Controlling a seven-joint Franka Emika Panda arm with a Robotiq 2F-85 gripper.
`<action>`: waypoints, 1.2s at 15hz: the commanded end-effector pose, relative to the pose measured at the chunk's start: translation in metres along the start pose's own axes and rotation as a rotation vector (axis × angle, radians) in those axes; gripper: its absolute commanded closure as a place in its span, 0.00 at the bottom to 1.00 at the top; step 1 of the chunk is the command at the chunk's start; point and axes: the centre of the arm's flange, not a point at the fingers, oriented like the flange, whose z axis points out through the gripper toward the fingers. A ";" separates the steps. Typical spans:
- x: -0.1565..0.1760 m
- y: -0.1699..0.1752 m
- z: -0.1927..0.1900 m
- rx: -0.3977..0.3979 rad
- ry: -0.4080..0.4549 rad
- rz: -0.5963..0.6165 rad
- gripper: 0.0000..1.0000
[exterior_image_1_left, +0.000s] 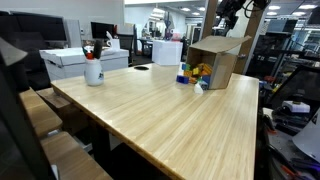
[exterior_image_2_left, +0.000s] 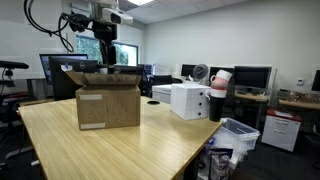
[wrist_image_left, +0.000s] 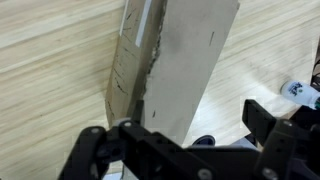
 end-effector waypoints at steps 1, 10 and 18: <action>-0.022 0.014 -0.001 0.045 0.078 0.051 0.00; -0.016 0.027 0.012 0.065 0.096 0.112 0.00; 0.015 0.029 0.050 0.029 0.088 0.160 0.00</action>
